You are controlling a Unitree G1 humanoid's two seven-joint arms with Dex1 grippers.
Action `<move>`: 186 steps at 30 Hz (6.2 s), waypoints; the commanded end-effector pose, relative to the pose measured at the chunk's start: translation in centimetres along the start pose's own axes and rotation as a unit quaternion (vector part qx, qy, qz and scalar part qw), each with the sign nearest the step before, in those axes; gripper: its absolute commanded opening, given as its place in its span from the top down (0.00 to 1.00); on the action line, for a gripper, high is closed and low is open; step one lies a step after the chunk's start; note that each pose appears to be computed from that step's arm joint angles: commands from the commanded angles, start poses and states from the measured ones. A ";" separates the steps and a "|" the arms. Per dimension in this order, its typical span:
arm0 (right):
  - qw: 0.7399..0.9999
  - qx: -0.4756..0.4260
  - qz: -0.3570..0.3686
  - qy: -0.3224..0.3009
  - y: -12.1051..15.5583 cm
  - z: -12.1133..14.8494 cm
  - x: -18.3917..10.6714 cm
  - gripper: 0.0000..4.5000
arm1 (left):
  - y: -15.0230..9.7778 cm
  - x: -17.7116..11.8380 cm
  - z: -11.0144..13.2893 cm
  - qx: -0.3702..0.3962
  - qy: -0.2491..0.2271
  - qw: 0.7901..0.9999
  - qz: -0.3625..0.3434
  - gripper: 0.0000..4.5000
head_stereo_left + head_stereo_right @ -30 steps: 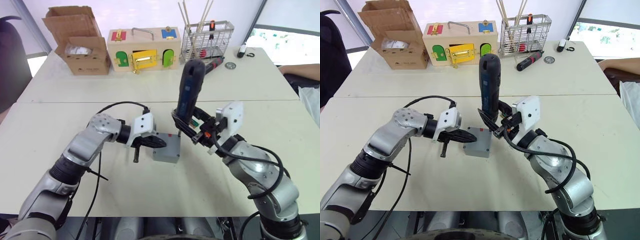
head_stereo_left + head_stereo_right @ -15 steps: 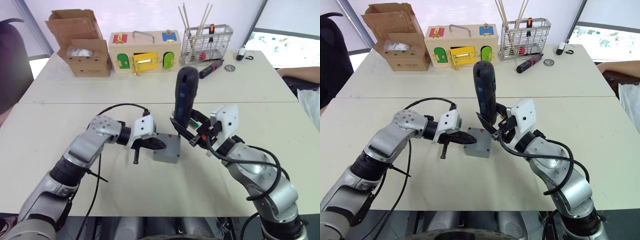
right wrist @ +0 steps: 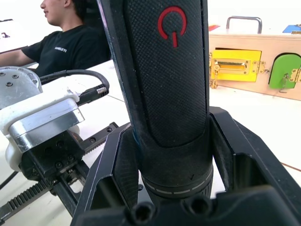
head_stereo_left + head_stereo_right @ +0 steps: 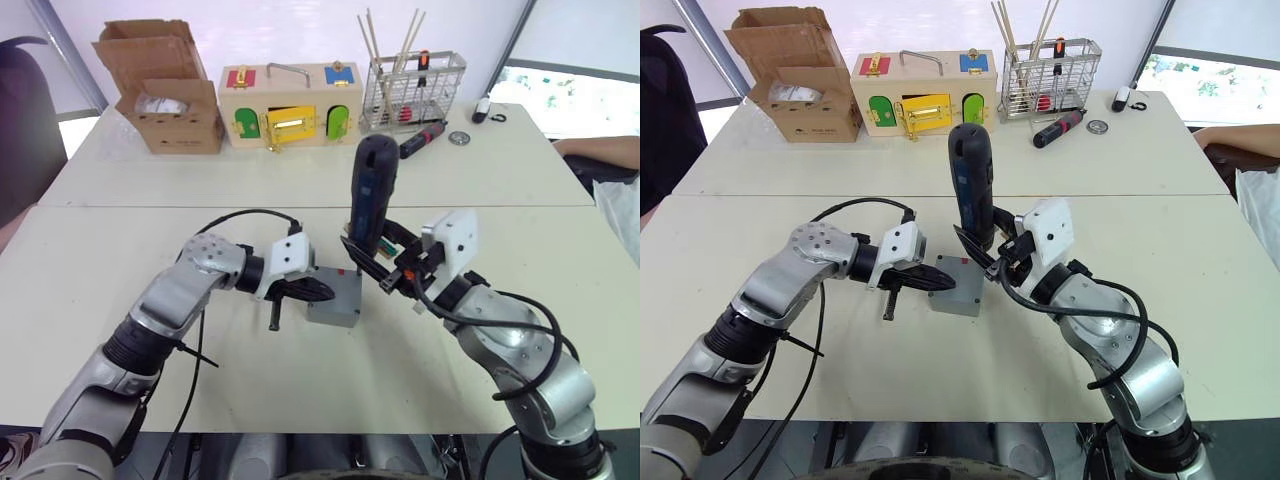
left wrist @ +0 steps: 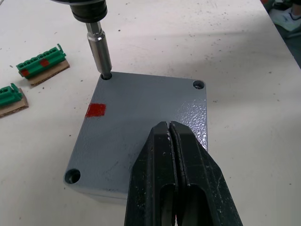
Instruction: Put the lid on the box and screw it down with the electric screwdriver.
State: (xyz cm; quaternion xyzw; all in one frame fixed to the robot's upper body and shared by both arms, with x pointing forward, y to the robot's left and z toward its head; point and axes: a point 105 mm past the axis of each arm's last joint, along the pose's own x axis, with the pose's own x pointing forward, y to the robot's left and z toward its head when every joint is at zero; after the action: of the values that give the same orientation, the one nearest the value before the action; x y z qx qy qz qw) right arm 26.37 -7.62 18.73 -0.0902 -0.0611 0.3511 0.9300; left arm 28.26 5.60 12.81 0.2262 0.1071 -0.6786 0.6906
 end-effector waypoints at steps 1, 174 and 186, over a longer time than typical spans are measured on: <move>0.995 0.058 0.009 0.077 0.4 -4.2 0.1 0.59 | -0.1 0.1 -0.4 -0.004 0.008 1.000 0.001 1.00; 0.932 0.170 0.222 0.232 5.4 -6.6 -2.0 0.00 | 2.9 -0.3 -3.2 0.000 0.041 0.995 0.086 1.00; 0.941 0.069 0.170 0.285 0.8 -6.7 -4.3 0.00 | 4.2 -3.8 -5.5 0.020 0.093 0.989 0.111 1.00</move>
State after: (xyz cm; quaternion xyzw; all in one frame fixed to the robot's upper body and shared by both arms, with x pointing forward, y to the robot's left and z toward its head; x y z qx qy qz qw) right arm 23.31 -10.56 10.78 -0.1152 0.2735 0.4643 0.8345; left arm 33.15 10.19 10.06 0.3047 0.1270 -0.5843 0.7414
